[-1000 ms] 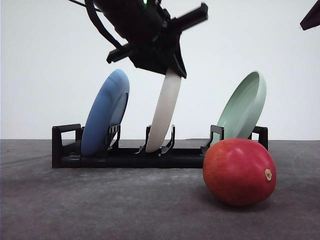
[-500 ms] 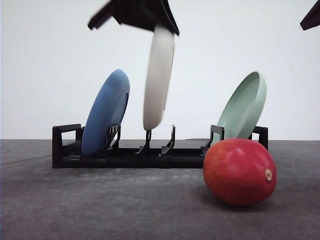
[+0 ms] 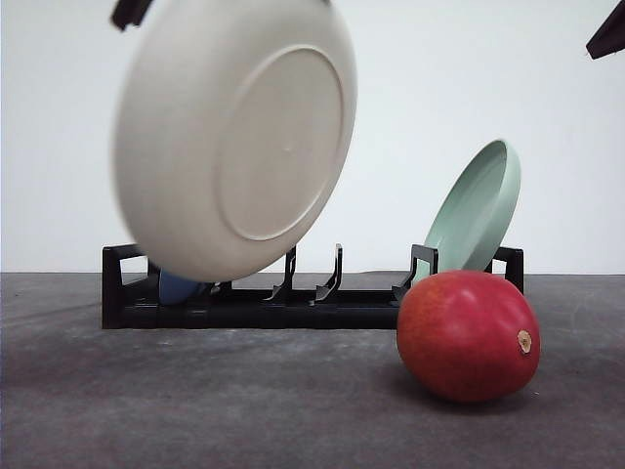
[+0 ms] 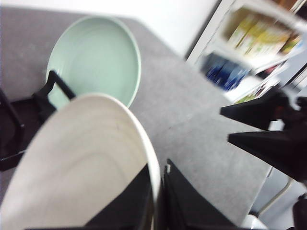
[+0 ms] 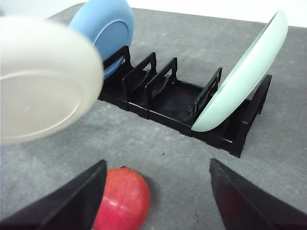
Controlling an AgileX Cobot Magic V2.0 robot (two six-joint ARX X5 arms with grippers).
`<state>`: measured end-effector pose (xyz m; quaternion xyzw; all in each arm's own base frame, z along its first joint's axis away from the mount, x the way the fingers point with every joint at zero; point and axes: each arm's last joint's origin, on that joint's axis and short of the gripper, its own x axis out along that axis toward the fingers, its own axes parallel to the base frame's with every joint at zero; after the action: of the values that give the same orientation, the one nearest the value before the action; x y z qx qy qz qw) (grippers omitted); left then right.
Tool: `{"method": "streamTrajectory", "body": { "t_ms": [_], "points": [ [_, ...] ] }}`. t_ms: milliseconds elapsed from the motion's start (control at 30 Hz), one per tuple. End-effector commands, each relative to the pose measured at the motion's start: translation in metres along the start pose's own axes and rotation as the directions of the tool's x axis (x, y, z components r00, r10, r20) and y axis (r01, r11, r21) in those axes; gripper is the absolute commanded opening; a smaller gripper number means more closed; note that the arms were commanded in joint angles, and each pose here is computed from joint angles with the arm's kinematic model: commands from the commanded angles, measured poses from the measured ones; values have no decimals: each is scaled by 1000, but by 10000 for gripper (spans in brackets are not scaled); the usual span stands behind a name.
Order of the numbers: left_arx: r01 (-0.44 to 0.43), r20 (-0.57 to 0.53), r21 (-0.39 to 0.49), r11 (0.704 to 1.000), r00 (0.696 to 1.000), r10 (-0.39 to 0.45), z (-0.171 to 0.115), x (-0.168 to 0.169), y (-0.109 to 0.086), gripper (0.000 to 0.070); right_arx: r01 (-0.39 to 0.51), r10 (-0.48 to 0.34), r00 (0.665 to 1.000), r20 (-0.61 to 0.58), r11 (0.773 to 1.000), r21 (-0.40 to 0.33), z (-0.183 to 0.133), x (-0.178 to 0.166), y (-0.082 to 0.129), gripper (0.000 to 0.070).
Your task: Place pomegranate in white plate
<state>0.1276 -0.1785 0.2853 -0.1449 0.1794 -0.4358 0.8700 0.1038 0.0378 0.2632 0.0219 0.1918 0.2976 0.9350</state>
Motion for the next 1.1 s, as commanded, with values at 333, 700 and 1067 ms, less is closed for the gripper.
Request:
{"method": "streamTrajectory", "body": {
  "t_ms": [333, 700, 1067],
  "points": [
    [15, -63, 340, 940, 998, 7, -42, -18, 14, 9, -4, 5, 1000, -14, 1000, 27, 1, -2, 1, 429],
    [74, -251, 581, 811, 964, 92, -75, 10, 18, 10, -3, 4, 1000, -26, 999, 36, 0, -2, 1, 429],
    [92, -290, 748, 658, 936, 199, -112, 36, 6, 10, -2, 3, 1000, -26, 999, 36, 0, -2, 1, 429]
  ]
}}
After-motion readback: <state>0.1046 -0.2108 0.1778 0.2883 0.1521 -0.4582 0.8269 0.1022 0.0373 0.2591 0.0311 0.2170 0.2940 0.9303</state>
